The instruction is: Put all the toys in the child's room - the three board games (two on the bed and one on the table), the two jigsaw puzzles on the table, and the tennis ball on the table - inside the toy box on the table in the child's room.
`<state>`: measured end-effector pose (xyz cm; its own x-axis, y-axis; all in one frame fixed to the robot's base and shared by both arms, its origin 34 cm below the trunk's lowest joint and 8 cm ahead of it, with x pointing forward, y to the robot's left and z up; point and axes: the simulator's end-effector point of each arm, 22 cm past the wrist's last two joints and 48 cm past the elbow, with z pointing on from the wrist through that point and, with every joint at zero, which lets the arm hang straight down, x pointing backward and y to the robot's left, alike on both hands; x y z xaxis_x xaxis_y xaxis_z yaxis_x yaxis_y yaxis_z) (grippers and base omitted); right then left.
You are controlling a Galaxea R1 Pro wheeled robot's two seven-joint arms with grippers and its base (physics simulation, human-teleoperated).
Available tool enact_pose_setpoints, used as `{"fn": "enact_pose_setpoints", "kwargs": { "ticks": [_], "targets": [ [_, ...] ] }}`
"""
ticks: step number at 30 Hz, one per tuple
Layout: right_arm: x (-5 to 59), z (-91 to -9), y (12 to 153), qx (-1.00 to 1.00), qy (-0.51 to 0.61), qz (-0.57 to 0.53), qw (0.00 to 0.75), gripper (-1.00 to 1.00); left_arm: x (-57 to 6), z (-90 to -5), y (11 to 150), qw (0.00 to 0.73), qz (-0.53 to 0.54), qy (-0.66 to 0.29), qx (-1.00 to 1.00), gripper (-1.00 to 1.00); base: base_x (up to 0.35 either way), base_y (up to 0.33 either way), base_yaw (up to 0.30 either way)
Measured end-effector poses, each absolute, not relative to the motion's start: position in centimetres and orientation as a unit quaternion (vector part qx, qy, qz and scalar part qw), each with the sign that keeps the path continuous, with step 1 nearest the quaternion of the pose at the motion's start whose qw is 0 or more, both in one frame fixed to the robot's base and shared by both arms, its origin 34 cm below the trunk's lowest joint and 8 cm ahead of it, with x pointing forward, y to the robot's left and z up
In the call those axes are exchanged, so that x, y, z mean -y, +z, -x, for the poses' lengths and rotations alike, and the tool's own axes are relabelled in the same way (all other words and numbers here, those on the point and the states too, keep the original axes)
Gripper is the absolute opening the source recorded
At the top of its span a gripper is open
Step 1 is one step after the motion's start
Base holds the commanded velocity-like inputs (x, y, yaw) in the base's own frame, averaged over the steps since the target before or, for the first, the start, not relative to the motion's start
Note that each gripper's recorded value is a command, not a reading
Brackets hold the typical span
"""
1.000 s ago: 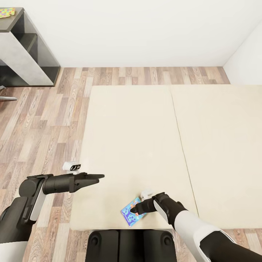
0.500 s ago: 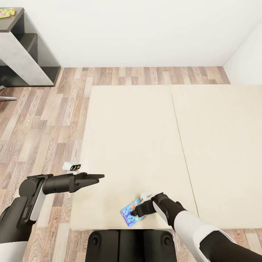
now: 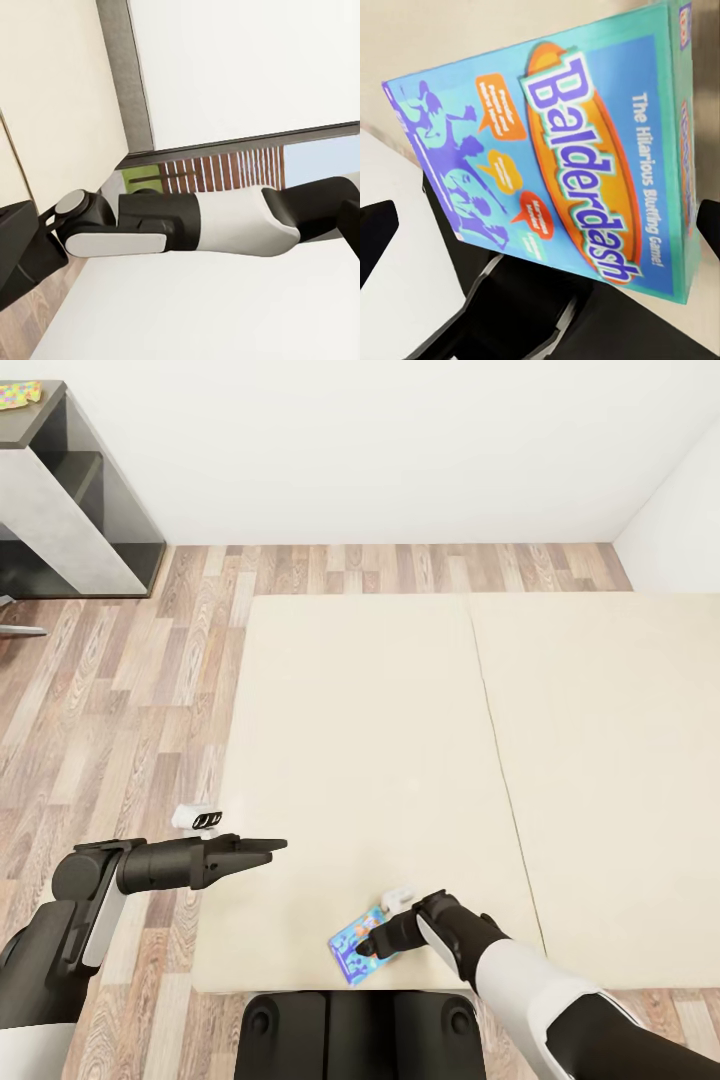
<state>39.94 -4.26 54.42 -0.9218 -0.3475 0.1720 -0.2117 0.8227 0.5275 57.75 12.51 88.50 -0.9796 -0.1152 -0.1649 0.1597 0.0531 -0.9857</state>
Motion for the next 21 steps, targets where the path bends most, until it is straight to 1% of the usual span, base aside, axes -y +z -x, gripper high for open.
{"fn": "enact_pose_setpoints", "kwargs": {
  "ticks": [21],
  "targets": [
    [3.73,-40.06,54.53,0.945,-0.262,-0.150,0.127,1.00,-12.51,-57.74,88.49,0.100,-0.016,-0.688,-0.719,1.00,0.000,0.000,0.000]
  ]
}}
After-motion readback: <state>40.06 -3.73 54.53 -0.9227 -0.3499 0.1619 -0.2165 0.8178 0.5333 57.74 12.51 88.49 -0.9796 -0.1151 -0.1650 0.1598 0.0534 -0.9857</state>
